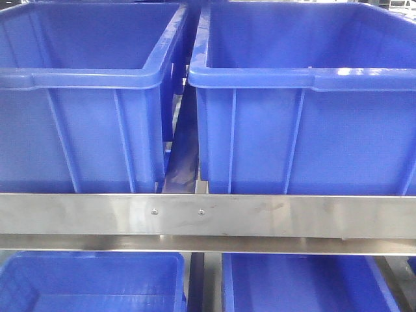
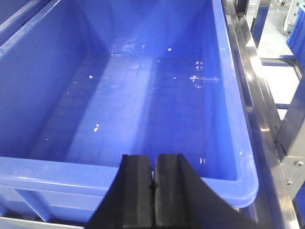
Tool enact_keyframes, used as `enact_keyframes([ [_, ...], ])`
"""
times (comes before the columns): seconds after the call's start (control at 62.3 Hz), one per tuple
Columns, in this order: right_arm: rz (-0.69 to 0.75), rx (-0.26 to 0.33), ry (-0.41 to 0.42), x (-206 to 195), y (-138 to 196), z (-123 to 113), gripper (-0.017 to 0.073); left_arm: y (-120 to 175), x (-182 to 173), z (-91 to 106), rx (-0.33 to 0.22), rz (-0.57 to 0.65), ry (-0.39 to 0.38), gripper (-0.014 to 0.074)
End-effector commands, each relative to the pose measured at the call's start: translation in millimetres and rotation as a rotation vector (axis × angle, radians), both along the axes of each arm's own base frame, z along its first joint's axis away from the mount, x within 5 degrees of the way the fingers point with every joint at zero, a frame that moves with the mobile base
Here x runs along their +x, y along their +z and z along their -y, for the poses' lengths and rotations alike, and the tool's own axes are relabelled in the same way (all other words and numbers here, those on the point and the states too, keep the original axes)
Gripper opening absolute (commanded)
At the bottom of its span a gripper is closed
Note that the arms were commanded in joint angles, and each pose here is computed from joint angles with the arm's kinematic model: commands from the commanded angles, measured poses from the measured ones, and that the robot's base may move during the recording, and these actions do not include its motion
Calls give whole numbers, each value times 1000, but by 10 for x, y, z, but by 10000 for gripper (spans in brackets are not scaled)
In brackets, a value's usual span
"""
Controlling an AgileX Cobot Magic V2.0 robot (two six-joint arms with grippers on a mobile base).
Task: Sort and place red and blue blocks on shelf
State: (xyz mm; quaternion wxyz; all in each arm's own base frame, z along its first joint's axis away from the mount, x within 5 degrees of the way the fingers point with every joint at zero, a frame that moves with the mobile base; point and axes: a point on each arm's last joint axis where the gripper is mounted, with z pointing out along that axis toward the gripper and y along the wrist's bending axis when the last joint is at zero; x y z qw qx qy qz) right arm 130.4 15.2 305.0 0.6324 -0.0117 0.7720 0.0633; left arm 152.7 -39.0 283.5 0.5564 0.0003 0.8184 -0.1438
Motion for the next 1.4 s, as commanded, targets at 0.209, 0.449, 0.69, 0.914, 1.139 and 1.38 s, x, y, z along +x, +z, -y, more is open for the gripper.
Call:
enact_keyframes([
  [0.209,110,1,8,4,171,-8,57,183,31,16,-31,119,-3,134],
  [0.449,146,0,-4,-58,208,15,57,183,31,16,-31,119,-3,134],
  [0.69,161,33,-93,-284,-79,127,57,183,31,16,-31,119,-3,134],
  [0.914,169,43,-138,-566,-629,166,57,183,31,16,-31,119,-3,134],
  [1.139,196,81,-142,-705,-1006,164,57,183,31,16,-31,119,-3,134],
  [1.38,250,70,-140,-762,-974,163,57,181,31,16,-31,117,-3,134],
])
